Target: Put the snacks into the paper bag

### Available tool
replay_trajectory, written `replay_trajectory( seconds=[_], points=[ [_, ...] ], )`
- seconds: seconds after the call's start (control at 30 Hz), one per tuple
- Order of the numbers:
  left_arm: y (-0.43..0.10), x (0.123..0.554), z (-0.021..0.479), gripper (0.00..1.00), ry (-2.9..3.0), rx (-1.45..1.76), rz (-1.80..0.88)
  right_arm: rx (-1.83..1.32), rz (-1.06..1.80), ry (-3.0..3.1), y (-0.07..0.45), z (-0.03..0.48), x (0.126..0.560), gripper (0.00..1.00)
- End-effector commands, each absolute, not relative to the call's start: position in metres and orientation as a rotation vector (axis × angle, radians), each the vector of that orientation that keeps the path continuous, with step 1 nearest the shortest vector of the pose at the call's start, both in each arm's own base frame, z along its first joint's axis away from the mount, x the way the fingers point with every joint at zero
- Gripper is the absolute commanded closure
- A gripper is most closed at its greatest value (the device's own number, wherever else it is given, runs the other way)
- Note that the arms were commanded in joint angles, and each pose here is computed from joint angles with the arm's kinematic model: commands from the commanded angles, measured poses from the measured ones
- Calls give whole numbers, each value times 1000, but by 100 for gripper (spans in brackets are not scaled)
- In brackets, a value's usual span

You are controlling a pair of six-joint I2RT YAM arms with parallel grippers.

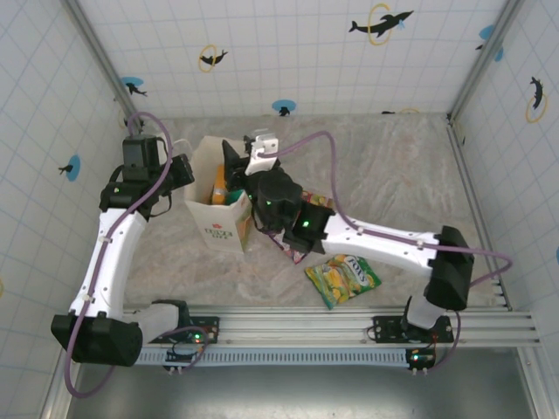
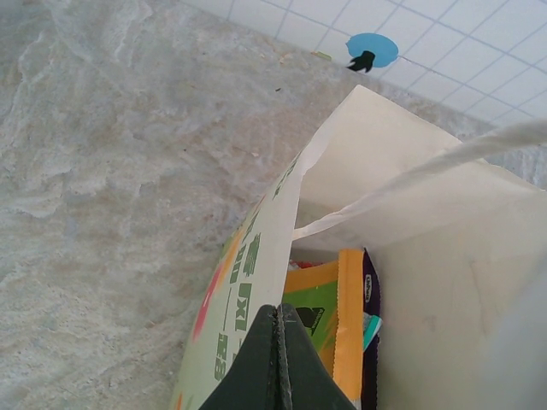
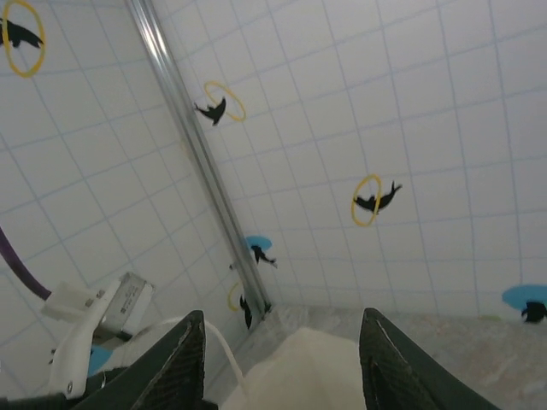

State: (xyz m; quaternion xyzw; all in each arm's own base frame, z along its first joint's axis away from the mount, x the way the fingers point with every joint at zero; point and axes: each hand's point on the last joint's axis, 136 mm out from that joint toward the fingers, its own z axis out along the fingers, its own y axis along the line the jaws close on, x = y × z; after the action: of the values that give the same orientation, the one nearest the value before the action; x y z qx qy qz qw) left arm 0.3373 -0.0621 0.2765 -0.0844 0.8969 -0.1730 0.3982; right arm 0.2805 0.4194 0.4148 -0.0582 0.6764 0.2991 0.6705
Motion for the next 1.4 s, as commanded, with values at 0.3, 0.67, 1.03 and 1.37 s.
replay_trajectory(
  seconds=[0.3, 0.67, 1.03, 1.37],
  points=[
    [-62, 337, 278, 100, 2264, -188, -419, -69, 1022, 2008, 371, 322, 327, 49],
    [-64, 339, 279, 100, 2265, -179, -432, -124, 1102, 2125, 411, 284, 327, 50],
    [-67, 340, 278, 100, 2265, -163, -448, -208, 994, 2147, 429, 282, 320, 50],
    [-68, 340, 279, 100, 2257, -162, -461, -222, 911, 2146, 428, 286, 311, 50]
  ],
)
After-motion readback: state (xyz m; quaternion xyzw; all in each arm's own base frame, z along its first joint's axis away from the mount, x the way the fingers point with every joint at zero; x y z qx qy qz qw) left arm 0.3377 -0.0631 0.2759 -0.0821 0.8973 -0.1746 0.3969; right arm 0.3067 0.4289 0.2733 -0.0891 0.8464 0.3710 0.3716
